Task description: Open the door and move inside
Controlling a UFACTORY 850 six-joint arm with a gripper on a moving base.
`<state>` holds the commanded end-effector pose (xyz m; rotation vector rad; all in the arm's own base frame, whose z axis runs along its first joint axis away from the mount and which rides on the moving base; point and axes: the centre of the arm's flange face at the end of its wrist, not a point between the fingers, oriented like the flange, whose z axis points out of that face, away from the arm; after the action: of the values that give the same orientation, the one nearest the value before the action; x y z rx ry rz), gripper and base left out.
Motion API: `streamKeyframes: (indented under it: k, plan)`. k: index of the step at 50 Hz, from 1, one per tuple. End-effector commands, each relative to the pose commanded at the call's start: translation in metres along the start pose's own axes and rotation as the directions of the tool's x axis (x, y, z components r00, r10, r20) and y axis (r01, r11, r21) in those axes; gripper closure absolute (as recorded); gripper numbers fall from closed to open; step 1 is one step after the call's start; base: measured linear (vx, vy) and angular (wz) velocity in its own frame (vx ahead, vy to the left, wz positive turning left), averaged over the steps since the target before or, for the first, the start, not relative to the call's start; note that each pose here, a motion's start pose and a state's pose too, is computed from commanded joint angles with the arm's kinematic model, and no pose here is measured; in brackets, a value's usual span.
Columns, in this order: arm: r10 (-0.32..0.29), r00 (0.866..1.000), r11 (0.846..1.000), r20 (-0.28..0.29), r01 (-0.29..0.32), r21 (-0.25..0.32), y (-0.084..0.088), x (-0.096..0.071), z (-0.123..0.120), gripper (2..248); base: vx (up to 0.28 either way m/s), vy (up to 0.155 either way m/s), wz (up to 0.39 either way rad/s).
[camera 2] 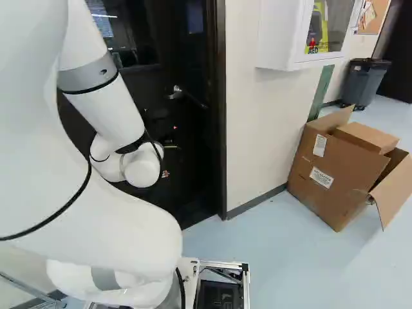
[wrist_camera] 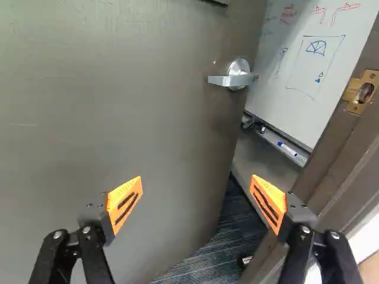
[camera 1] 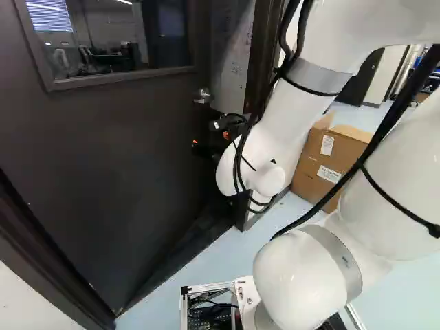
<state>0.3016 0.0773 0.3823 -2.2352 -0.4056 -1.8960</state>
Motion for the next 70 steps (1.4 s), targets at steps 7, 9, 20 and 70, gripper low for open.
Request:
streamKeyframes:
  k: [7, 9, 20, 70]
  plan:
    - [0.000, 1.000, 1.000, 0.000, 0.000, 0.000, 0.0000, 0.0000, 0.0000, 3, -0.001, 0.060, -0.003]
    - [0.000, 1.000, 1.000, 0.000, 0.000, 0.000, 0.0000, 0.0000, 0.0000, 3, 0.002, 0.056, -0.004]
    - [0.000, 1.000, 1.000, 0.000, 0.000, 0.000, 0.0000, 0.0000, 0.0000, 3, 0.004, 0.041, 0.002]
    - [0.000, 1.000, 1.000, 0.000, 0.000, 0.000, 0.0000, 0.0000, 0.0000, 3, 0.041, 0.033, -0.004]
